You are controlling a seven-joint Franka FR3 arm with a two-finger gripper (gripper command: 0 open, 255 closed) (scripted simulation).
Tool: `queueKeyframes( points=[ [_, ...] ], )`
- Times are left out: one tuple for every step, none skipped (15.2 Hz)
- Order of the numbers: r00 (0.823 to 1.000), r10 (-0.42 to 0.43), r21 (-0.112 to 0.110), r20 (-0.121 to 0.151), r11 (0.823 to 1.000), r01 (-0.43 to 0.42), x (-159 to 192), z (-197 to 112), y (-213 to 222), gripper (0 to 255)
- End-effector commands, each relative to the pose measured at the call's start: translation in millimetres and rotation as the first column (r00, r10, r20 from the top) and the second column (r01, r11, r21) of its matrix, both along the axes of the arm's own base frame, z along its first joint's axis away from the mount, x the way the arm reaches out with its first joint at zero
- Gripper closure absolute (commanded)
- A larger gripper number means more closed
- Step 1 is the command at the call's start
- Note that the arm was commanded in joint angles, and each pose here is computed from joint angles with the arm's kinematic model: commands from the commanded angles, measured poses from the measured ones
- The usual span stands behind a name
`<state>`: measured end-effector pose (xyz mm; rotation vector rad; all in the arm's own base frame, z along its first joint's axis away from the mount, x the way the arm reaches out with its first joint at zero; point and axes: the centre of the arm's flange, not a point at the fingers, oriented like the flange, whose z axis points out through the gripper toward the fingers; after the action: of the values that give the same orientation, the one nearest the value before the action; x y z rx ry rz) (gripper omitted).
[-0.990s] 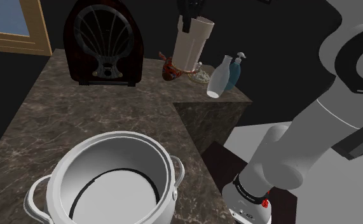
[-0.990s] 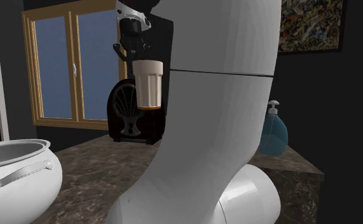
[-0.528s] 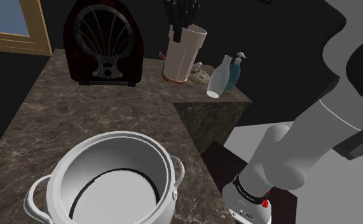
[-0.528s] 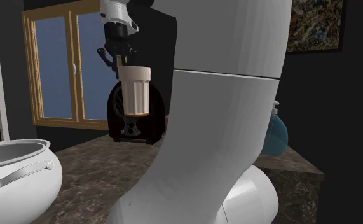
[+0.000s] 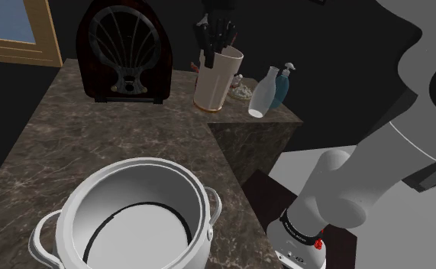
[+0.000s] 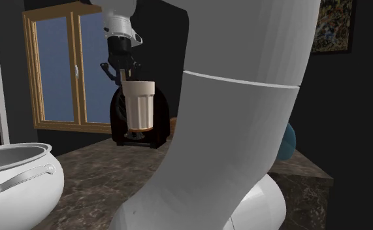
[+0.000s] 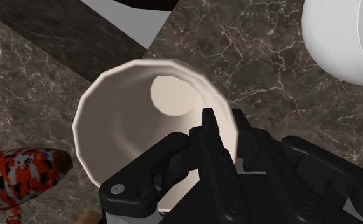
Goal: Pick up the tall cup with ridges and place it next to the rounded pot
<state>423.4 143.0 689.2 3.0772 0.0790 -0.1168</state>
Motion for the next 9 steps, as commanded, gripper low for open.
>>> queueKeyframes(
  points=[
    [1.0,0.0,0.0,0.001,1.0,0.0,0,-11,0,255],
    [1.0,0.0,0.0,0.001,1.0,0.0,0,-17,0,255],
    [1.0,0.0,0.0,0.001,1.0,0.0,0,-22,0,255],
    [1.0,0.0,0.0,0.001,1.0,0.0,0,-27,0,255],
    [1.0,0.0,0.0,0.001,1.0,0.0,0,-33,0,255],
    [1.0,0.0,0.0,0.001,1.0,0.0,0,-38,0,255],
    [1.0,0.0,0.0,0.001,1.0,0.0,0,-43,0,255],
    [1.0,0.0,0.0,0.001,1.0,0.0,0,-48,0,255],
    [1.0,0.0,0.0,0.001,1.0,0.0,0,-54,0,255]
  ],
)
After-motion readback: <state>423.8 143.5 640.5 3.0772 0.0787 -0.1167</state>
